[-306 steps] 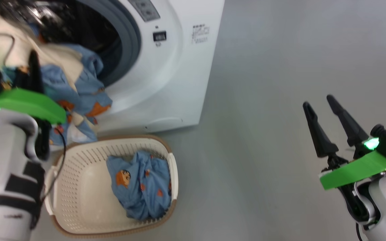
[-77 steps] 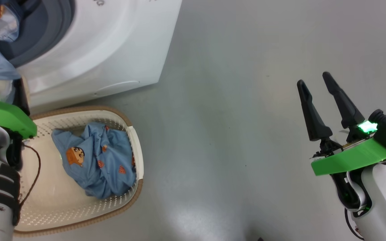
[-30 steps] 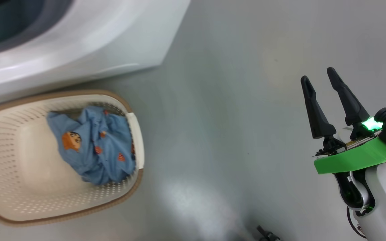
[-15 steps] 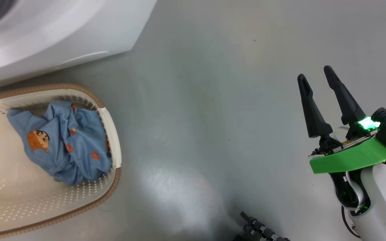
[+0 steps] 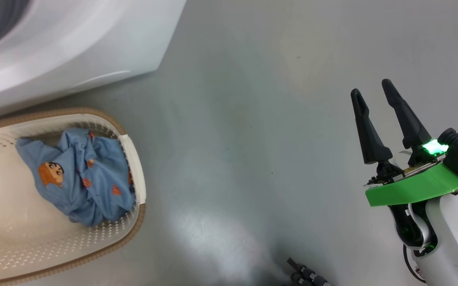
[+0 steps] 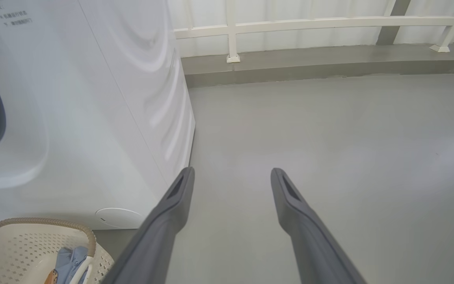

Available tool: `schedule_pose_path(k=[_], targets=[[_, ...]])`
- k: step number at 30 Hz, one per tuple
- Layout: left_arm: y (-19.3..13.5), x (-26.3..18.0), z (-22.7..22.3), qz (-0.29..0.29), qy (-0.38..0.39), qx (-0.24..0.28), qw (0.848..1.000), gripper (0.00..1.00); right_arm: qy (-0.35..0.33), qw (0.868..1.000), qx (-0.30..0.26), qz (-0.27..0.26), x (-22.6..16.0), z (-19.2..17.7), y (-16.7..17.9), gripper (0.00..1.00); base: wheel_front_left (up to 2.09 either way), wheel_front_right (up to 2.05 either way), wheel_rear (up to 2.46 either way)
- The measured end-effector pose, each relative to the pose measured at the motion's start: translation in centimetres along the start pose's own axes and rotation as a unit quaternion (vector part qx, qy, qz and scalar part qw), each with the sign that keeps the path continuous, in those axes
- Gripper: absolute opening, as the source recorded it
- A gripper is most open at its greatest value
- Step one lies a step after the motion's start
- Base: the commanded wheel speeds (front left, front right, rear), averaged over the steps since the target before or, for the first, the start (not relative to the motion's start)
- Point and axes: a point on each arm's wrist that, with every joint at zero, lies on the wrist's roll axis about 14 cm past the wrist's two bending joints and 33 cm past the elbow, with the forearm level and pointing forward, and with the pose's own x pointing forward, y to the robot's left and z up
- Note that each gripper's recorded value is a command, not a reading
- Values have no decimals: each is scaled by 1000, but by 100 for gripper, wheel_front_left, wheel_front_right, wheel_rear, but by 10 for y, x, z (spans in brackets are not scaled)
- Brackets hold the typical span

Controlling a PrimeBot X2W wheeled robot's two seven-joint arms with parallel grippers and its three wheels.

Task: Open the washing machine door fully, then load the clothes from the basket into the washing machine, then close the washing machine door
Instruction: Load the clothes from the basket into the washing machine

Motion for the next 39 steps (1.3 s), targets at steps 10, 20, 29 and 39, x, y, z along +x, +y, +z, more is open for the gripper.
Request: schedule_pose_path(k=[10, 20, 29, 39], targets=[[-6, -26, -4, -13, -86, -8, 996, 100, -19, 1000, 8, 20, 0, 14, 14, 100, 0, 0, 0], [-14, -72, -17, -22, -131, -8, 991, 100, -52, 998, 4, 42, -9, 42, 23, 100, 0, 0, 0], [-35, -121, -26, -45, -148, -9, 988, 100, -90, 994, 2, 60, -22, 73, 31, 100, 0, 0, 0], [-39, -182, -29, -48, -184, -10, 982, 100, -111, 991, 11, 80, -46, 88, 42, 100, 0, 0, 0]])
